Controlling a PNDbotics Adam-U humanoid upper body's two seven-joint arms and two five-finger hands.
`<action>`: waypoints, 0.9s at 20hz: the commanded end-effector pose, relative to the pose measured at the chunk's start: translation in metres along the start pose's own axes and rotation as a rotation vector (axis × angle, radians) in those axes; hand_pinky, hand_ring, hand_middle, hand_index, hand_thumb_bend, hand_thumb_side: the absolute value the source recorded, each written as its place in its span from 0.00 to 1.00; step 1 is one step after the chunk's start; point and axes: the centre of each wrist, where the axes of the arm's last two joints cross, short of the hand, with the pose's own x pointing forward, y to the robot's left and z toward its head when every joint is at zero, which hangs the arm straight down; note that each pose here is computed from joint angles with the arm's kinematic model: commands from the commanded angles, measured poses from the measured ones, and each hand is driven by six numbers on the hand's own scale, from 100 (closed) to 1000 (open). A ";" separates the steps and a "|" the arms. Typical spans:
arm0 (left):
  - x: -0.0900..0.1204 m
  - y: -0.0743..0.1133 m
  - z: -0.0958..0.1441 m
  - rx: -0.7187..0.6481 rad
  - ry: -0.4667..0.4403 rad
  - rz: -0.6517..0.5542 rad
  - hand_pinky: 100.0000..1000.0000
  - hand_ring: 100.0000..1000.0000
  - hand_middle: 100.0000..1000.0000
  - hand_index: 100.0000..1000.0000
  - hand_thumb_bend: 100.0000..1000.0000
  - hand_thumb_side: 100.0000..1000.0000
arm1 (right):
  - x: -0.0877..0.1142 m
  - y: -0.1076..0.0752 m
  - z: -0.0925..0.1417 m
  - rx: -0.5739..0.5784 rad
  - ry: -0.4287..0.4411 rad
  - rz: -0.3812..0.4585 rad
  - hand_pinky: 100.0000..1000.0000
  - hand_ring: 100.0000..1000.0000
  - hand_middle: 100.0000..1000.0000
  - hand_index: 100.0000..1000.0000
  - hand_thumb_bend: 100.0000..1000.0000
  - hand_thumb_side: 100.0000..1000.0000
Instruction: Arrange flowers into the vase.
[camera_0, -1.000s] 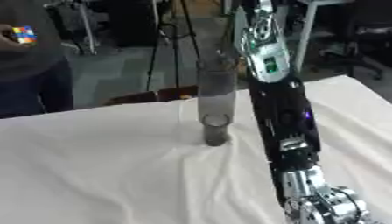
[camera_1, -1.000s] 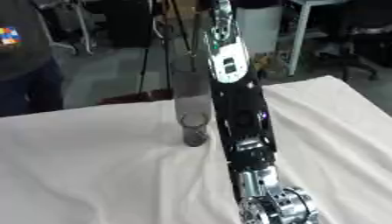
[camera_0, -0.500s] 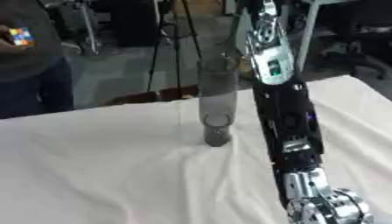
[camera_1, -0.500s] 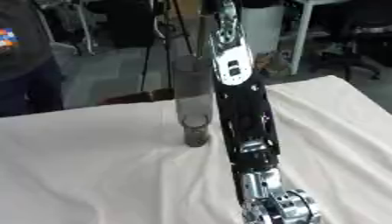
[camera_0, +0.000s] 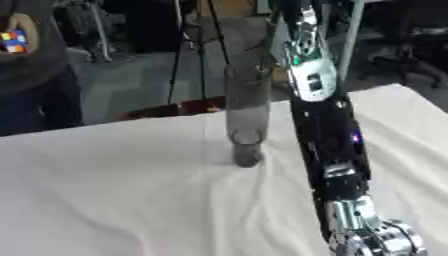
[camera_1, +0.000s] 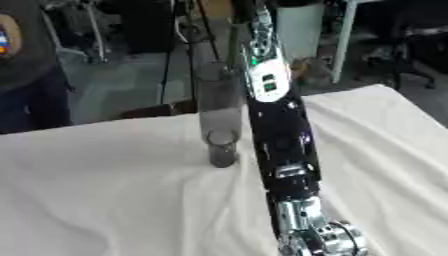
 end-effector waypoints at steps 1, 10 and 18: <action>0.006 0.003 -0.004 0.003 -0.026 0.002 0.45 0.65 0.57 0.69 0.24 0.77 | 0.004 -0.010 -0.008 -0.005 -0.033 0.021 0.00 0.00 0.00 0.05 0.00 1.00; 0.006 0.003 -0.004 0.003 -0.026 0.004 0.45 0.65 0.57 0.69 0.24 0.77 | 0.001 -0.009 -0.005 0.012 -0.028 0.021 0.00 0.00 0.00 0.06 0.04 1.00; 0.006 0.003 -0.003 0.004 -0.025 0.003 0.45 0.65 0.57 0.69 0.24 0.77 | -0.006 -0.008 0.000 0.057 -0.011 0.039 0.00 0.01 0.00 0.10 0.12 1.00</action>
